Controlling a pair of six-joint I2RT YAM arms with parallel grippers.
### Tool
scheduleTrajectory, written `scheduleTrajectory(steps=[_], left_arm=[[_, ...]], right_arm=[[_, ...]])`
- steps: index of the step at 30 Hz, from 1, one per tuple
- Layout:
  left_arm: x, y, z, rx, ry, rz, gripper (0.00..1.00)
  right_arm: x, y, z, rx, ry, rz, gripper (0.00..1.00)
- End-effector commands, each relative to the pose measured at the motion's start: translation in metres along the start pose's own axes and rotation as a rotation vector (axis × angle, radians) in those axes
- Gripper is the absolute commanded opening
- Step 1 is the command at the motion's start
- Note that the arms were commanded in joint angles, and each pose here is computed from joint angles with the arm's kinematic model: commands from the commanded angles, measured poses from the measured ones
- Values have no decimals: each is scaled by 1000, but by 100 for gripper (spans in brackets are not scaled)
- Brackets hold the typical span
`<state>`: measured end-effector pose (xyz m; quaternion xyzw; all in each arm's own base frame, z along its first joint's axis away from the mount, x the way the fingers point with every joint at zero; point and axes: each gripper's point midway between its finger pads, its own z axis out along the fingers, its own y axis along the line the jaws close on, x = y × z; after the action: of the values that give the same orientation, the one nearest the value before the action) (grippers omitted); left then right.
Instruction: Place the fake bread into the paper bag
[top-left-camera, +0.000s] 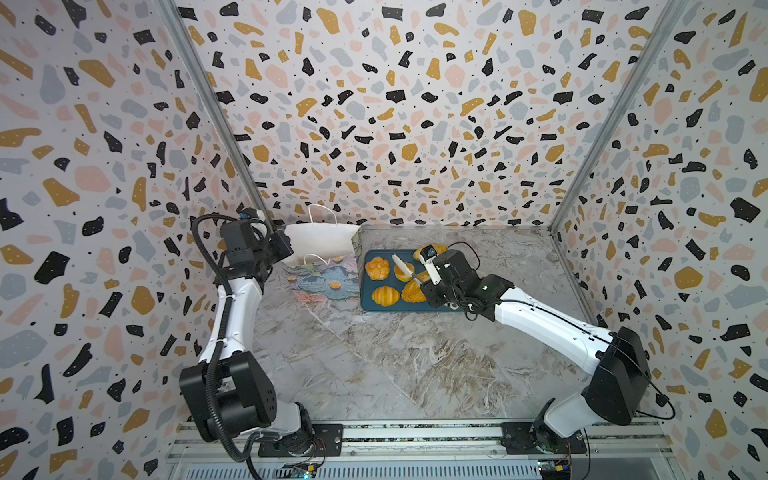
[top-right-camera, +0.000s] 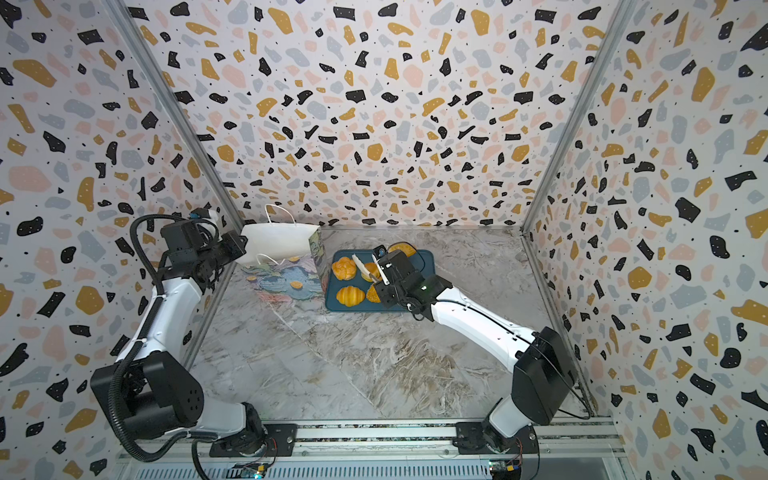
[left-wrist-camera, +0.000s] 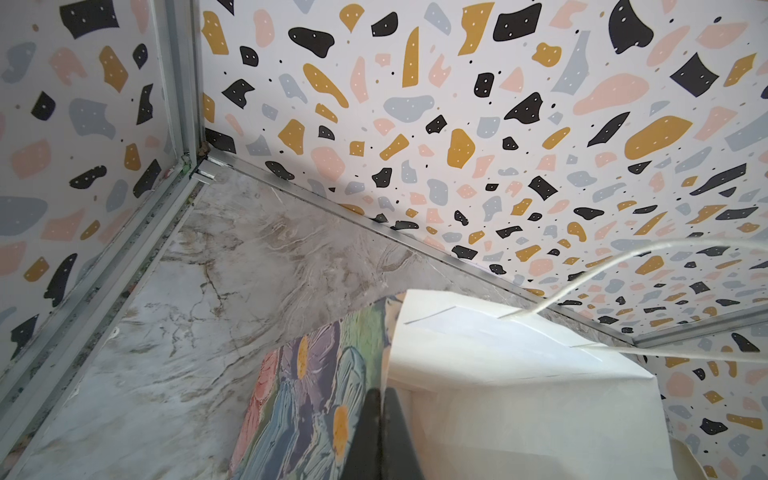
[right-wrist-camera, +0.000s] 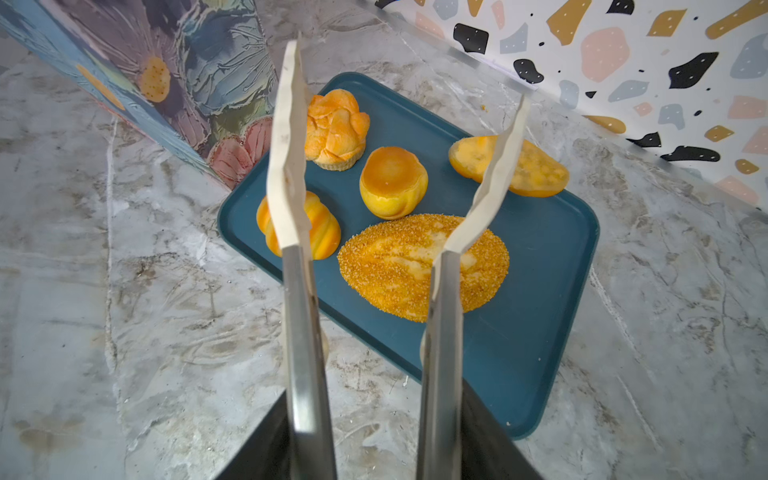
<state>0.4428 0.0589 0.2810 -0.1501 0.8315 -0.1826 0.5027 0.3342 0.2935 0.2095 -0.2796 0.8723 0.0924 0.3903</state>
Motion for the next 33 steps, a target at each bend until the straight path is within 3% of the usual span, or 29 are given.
scheduleTrajectory(steps=[1, 33], left_arm=[[-5, -2, -3, 7, -26, 23, 0], [-5, 0, -3, -1, -26, 26, 0]], right_arm=[[-14, -6, -5, 26, -13, 1, 55], [-18, -5, 43, 81, 245, -61, 57]])
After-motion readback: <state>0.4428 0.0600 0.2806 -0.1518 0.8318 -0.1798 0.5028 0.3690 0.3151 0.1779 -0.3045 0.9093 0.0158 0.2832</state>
